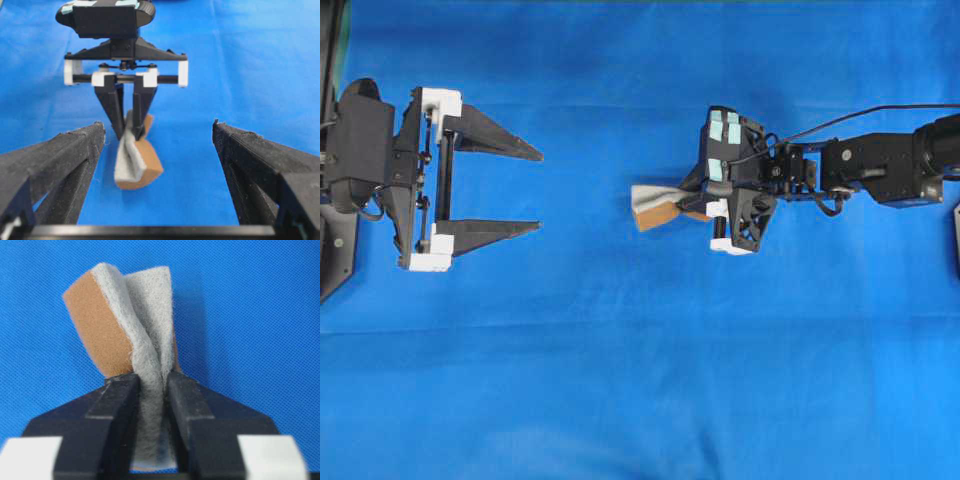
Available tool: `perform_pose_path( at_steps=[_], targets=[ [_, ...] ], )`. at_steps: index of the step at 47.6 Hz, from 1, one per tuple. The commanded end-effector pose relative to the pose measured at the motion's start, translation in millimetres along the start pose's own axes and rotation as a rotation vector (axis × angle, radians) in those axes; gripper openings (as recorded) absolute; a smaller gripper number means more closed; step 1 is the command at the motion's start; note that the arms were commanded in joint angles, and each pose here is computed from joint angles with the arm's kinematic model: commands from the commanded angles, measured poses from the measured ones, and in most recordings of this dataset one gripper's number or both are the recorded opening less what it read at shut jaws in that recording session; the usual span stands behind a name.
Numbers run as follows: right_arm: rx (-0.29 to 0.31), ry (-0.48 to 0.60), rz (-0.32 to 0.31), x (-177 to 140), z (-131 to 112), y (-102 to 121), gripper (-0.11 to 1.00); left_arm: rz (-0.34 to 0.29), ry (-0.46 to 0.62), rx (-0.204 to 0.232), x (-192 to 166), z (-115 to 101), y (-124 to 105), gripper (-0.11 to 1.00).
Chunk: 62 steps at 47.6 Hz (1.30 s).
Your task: Hand over the sponge with the left arm and wipe it with the right arm.
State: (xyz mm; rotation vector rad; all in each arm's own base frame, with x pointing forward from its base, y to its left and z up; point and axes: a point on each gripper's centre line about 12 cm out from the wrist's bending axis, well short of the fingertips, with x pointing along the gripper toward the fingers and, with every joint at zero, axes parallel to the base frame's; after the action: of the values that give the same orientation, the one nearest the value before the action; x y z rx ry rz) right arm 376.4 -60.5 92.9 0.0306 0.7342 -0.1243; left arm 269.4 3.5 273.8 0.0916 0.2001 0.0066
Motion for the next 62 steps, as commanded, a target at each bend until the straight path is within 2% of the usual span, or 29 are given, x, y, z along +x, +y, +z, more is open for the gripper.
perform_pose_path(
  at_steps=[1,6,9,22,33,47,56,62],
  targets=[
    [0.001,-0.048,0.001,-6.2,15.6,1.3,0.41,0.0,-0.026,0.0,-0.1,7.1,-0.1,0.86],
    [-0.003,-0.055,0.007,-6.0,18.4,4.1,0.67,0.0,-0.026,0.0,-0.1,7.1,-0.1,0.86],
    [0.006,-0.056,0.007,-5.6,20.7,4.9,0.74,0.0,-0.026,0.002,-0.1,7.1,-0.1,0.86],
    [-0.004,-0.044,0.018,-11.2,33.3,12.9,0.74,0.0,-0.026,0.005,-0.1,7.1,-0.1,0.86],
    [-0.018,-0.079,0.024,-39.4,55.0,18.2,0.74,0.0,-0.028,0.005,0.0,7.8,-0.1,0.86],
    [-0.03,-0.193,0.017,-97.9,84.9,16.8,0.74,0.0,-0.028,0.005,0.0,7.8,-0.1,0.86],
    [-0.028,-0.265,0.016,-126.8,86.8,15.8,0.74,0.0,-0.028,0.007,0.0,7.8,-0.1,0.86],
    [-0.028,-0.305,0.019,-130.8,87.3,16.2,0.74,0.0,-0.026,0.007,0.3,7.4,-0.1,0.86]
  ],
)
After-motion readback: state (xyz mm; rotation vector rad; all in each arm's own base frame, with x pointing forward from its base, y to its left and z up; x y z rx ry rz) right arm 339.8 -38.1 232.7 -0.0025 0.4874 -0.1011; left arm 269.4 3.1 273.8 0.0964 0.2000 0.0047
